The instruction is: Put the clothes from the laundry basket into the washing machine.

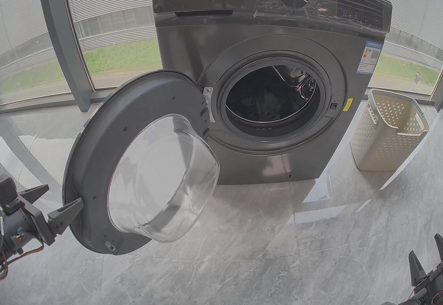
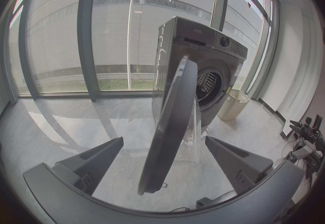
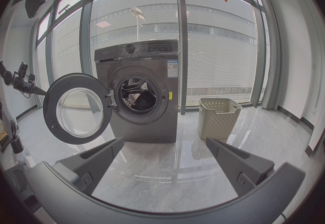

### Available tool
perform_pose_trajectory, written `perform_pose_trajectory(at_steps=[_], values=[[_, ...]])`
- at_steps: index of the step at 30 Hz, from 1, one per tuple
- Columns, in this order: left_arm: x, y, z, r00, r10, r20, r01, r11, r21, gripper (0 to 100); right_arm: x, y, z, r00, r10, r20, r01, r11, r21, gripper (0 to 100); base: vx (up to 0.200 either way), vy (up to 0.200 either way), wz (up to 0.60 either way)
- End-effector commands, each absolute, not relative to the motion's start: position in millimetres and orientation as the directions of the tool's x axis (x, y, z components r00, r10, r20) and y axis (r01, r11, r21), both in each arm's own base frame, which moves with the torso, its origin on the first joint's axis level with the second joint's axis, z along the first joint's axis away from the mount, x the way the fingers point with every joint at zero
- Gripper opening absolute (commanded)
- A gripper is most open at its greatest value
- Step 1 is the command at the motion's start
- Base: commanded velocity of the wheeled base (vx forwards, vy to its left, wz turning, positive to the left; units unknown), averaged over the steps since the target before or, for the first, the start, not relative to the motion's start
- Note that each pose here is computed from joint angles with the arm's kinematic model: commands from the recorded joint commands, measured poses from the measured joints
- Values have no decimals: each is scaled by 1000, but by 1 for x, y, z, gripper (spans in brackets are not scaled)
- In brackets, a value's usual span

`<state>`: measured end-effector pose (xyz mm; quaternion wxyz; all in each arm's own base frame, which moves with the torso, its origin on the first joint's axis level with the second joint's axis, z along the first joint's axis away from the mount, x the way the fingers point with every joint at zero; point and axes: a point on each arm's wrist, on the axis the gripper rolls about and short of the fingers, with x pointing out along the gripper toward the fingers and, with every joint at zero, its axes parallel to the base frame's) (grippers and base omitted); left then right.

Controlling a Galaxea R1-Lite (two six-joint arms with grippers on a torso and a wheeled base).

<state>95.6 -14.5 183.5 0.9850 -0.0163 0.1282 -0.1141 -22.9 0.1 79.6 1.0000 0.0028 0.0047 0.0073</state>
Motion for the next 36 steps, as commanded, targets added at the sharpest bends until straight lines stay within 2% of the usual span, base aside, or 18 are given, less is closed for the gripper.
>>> perform_pose_trajectory(at_steps=[1, 5, 7, 11, 14, 17, 20, 27, 29, 31, 35, 36], values=[[132, -21, 171, 888, -283, -362, 267, 959, -94, 100, -23, 0, 76, 1000, 15, -5, -15, 1000, 6, 100, 0, 0, 0], [142, -23, 169, 882, -299, -364, 283, 954, -96, 100, -23, 0, 76, 1000, 15, -5, -15, 1000, 6, 100, 0, 0, 0], [142, -28, 172, 875, -343, -343, 328, 939, -101, 100, -23, 0, 76, 1000, 15, -5, -15, 1000, 6, 100, 0, 0, 0], [134, -42, 176, 826, -469, -312, 455, 882, -119, 100, -23, 0, 76, 1000, 15, -5, -15, 1000, 6, 100, 0, 0, 0], [125, -57, 180, 763, -579, -287, 568, 813, -130, 100, -23, 0, 76, 1000, 15, -5, -15, 1000, 6, 100, 0, 0, 0], [119, -70, 187, 703, -663, -258, 645, 747, -161, 100, -23, 0, 76, 1000, 15, -5, -15, 1000, 6, 100, 0, 0, 0], [116, -78, 195, 668, -707, -231, 678, 706, -202, 100, -23, 0, 76, 1000, 15, -5, -15, 1000, 6, 100, 0, 0, 0], [114, -77, 200, 689, -696, -202, 663, 718, -213, 100, -23, 0, 76, 1000, 15, -5, -15, 1000, 6, 100, 0, 0, 0], [101, -68, 209, 700, -701, -137, 672, 711, -207, 100, -23, 0, 76, 1000, 15, -5, -15, 1000, 6, 100, 0, 0, 0], [95, -64, 211, 710, -695, -115, 668, 716, -202, 100, -23, 0, 76, 1000, 15, -5, -15, 1000, 6, 100, 0, 0, 0], [92, -50, 208, 801, -590, -101, 568, 803, -180, 100, -23, 0, 76, 1000, 15, -5, -15, 1000, 5, 100, 0, 0, 0], [93, -49, 207, 808, -580, -103, 558, 810, -178, 100, -23, 0, 76, 1000, 15, -5, -15, 1000, 6, 100, 0, 0, 0]])
